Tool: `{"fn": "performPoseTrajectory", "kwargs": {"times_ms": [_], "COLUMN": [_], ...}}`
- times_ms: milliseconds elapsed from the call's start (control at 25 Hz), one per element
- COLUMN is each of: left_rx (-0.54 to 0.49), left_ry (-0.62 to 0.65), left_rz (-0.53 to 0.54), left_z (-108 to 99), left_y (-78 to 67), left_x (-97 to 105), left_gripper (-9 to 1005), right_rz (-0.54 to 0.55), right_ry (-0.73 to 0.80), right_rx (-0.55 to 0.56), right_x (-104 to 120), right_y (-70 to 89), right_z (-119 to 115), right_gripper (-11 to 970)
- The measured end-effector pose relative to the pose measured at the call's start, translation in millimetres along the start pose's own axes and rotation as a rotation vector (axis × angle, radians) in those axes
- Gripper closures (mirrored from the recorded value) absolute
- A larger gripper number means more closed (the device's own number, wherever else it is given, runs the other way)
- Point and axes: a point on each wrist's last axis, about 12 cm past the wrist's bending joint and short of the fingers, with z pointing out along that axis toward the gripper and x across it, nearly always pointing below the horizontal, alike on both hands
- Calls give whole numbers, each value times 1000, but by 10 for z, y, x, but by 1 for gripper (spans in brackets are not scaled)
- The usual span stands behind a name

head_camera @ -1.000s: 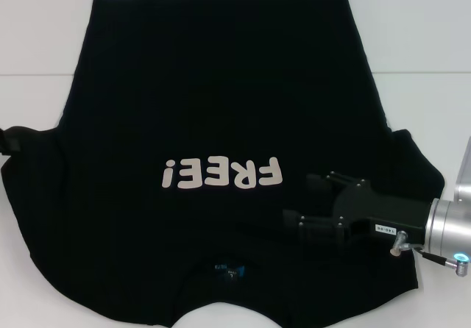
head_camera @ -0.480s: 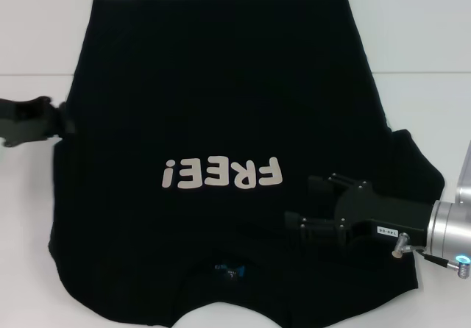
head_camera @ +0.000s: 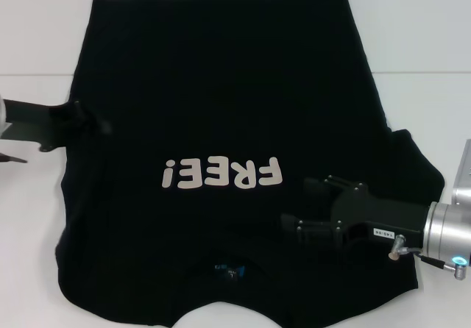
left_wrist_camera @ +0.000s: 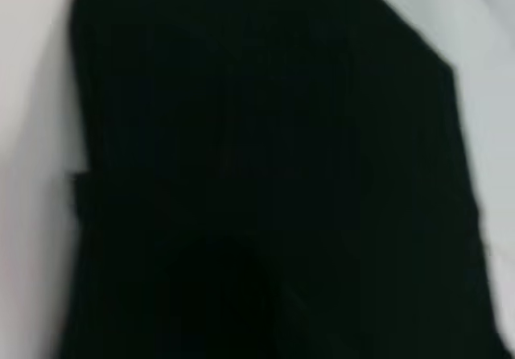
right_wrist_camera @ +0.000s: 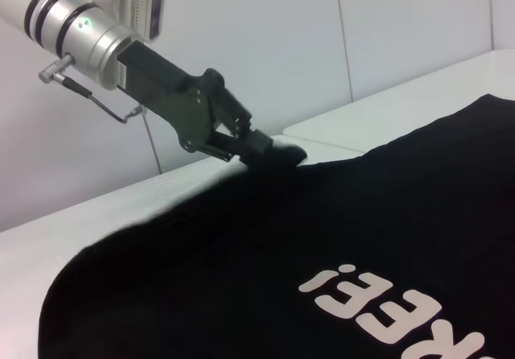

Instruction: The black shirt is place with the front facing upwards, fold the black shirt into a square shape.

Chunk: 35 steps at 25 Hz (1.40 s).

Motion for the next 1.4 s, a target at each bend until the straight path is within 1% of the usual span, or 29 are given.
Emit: {"fn": "performPoseTrajectory", "kwargs": {"times_ms": [200, 320, 400, 480, 600, 680, 720, 800, 840, 880, 920, 960, 1040, 1080, 1120, 1200, 1320, 1400], "left_rx": [154, 218, 232, 225, 237, 298, 338, 452, 490, 516, 528, 528, 520, 520, 516, 508, 477, 458], "left_ry": [-18, -22, -20, -21, -36, -59, -68, -86, -93, -109, -118, -123, -124, -124, -142, -157, -188, -200], "left_rz": [-113, -125, -105, -70, 37, 186, 263, 437, 492, 555, 605, 652, 715, 715, 794, 824, 841, 847], "left_z": [84, 68, 24, -60, -191, -255, -271, -266, -251, -227, -193, -158, -124, -124, -89, -74, -69, -75], "left_y": [-12, 1, 35, 98, 196, 203, 187, 129, 110, 91, 83, 74, 79, 79, 103, 124, 169, 200], "left_x": [119, 183, 217, 237, 301, 384, 435, 612, 689, 759, 833, 885, 947, 947, 1030, 1067, 1079, 1082], "left_gripper": [813, 731, 676, 615, 515, 448, 448, 449, 449, 449, 444, 439, 429, 424, 418, 408, 393, 339], "right_rz": [-2, 0, 1, 2, 9, 30, 56, 110, 161, 210, 243, 302, 405, 461, 506, 630, 774, 866], "right_ry": [0, -4, -4, -2, 1, -6, -16, -31, -40, -44, -45, -40, -13, 12, 34, 99, 150, 191], "right_rx": [0, 4, 6, 10, 21, 36, 46, 62, 74, 85, 92, 105, 124, 135, 143, 169, 215, 259], "right_x": [-7, -10, -10, -8, -5, -5, -10, -27, -50, -77, -96, -134, -220, -283, -324, -447, -610, -710], "right_y": [-3, -8, -11, -16, -30, -47, -60, -90, -128, -168, -197, -257, -376, -451, -498, -617, -745, -823], "right_z": [5, 3, 2, 2, -1, -14, -29, -61, -99, -137, -166, -230, -366, -463, -531, -732, -986, -1141], "right_gripper": [17, 17, 17, 17, 18, 18, 18, 18, 18, 18, 18, 18, 18, 18, 18, 18, 18, 18]}}
